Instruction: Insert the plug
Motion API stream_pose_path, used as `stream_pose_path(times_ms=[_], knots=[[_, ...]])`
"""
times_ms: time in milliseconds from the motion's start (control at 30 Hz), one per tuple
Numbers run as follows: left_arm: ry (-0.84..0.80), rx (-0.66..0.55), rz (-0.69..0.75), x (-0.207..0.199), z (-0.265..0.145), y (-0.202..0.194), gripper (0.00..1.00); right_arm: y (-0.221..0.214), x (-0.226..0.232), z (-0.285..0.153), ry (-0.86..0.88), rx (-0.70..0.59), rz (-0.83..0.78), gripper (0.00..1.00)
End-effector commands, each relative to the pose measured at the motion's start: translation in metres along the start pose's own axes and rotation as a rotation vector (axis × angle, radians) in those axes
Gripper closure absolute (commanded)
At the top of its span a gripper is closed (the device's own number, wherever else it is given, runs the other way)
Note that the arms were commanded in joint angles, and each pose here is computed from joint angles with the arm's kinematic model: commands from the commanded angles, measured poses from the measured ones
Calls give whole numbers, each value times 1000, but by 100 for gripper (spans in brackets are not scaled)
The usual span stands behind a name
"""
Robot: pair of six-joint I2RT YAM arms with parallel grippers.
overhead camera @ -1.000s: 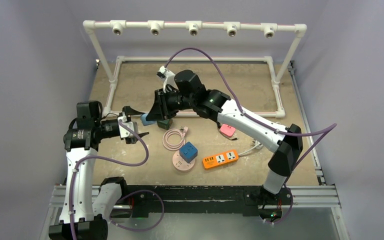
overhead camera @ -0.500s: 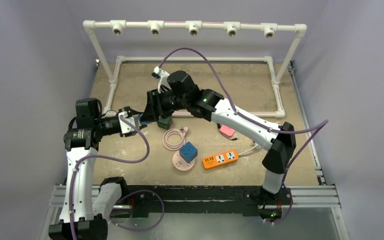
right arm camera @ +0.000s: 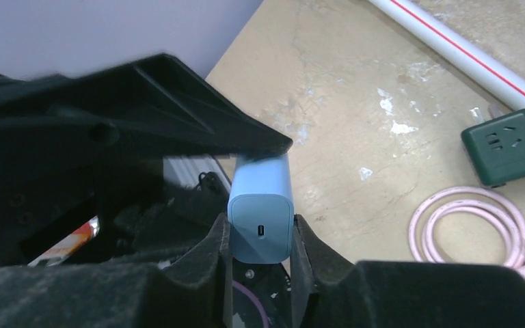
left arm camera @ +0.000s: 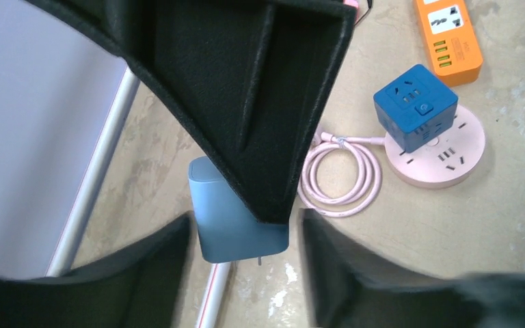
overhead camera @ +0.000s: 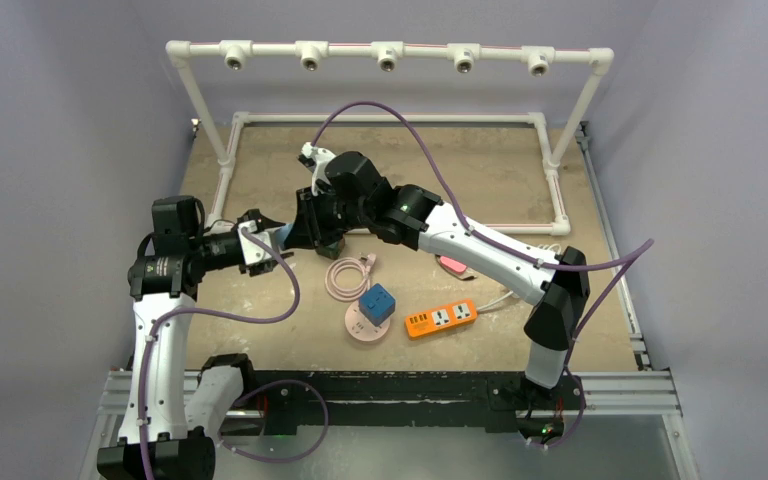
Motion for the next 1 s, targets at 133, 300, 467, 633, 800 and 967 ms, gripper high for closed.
stream_pose_path(times_ms=[133, 300, 467, 633, 800, 967], knots=[[-17, -32, -96, -11, 5, -3, 3, 1, -6, -35, -161, -14, -38, 100], [-18, 28, -260, -24, 13, -27, 1, -40, -30, -63, -300, 132, -56, 100], [8, 101, -460, -23, 24, -55, 1, -92, -45, -72, -384, 262, -93, 100], [26, 203, -610, -17, 36, -91, 1, -112, -65, -71, -406, 290, -117, 100], [49, 251, -680, -13, 42, -109, 1, -122, -74, -59, -434, 322, -167, 100], [91, 290, -680, -14, 43, -119, 1, -130, -78, -48, -477, 323, -227, 100]])
Point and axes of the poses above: each gripper's point midway between its finger pads, its own z axis out along the fingers, its own x axis along the line the jaws close on, y = z × x, the point moved 8 cm from there along -z, back along the fingers, and after that the axes turned 14 degrees about z, right-handed, at the moved point
